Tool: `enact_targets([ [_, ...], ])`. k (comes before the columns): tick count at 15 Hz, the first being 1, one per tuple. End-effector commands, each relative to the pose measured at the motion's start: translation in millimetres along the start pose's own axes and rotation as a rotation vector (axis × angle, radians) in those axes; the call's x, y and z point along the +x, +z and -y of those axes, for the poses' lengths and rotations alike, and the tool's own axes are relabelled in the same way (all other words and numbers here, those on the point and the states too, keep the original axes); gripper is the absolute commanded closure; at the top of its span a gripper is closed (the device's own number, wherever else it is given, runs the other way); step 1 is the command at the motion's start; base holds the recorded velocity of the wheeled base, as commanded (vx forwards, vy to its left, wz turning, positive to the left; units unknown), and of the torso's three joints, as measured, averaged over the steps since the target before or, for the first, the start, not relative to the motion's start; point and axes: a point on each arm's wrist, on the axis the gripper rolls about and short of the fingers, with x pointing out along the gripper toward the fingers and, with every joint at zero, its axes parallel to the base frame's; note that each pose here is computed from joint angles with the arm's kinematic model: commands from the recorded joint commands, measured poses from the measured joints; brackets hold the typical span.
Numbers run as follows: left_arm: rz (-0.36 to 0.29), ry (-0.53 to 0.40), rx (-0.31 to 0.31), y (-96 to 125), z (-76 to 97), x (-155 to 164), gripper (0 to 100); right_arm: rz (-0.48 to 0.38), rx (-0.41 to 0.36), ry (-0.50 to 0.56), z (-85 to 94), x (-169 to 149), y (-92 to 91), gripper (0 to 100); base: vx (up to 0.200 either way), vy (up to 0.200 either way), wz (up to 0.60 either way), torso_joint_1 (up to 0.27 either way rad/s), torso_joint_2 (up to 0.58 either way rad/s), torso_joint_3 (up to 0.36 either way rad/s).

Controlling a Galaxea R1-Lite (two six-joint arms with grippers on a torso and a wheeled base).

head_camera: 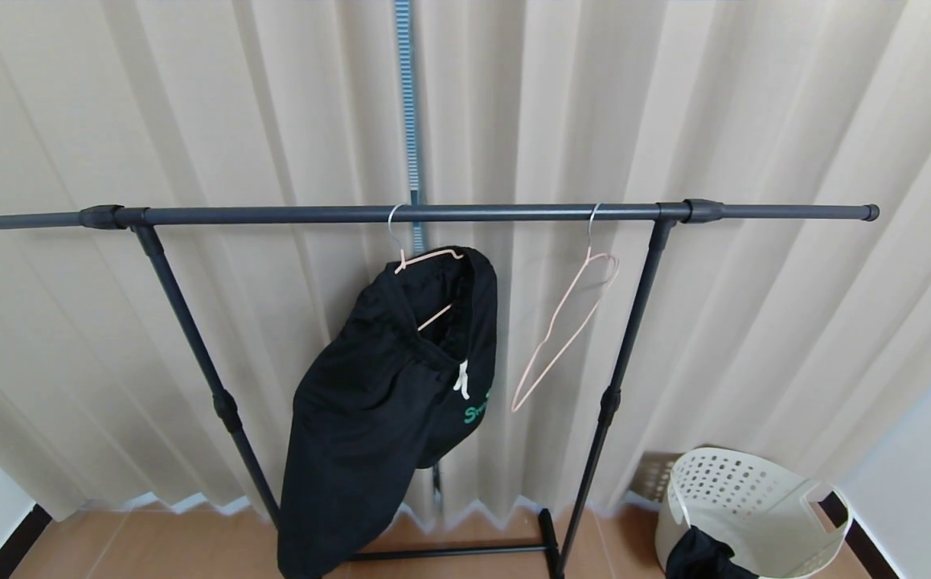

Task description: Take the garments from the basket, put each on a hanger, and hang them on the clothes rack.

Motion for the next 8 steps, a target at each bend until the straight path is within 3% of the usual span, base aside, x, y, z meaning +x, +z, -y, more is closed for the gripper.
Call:
enact_targets([
  [1,0.09,0.107,-0.008,-2.4,0.0,-9.0,0,-0.006,-0.001,0.003,-0.1,0.3,-0.2,0,0.0,0.0,0.0,0.0,0.0,0.0],
  [2,0.124,0.093,-0.042,-4.3,-0.5,-12.0,0,-0.006,-0.001,0.004,-0.1,0.3,-0.2,0,0.0,0.0,0.0,0.0,0.0,0.0],
  [4,0.107,0.012,-0.125,-6.7,1.3,-11.8,0,-0.002,0.0,0.004,-0.1,0.3,0.2,0,0.0,0.0,0.0,0.0,0.0,0.0],
  [6,0.112,-0.053,-0.118,-7.1,2.8,-12.4,0,0.0,0.001,0.004,-0.1,0.3,0.4,0,0.0,0.0,0.0,0.0,0.0,0.0],
  [8,0.075,-0.122,-0.047,-11.0,4.7,-12.3,0,-0.006,-0.004,0.004,-0.1,0.3,-0.2,0,0.0,0.0,0.0,0.0,0.0,0.0],
])
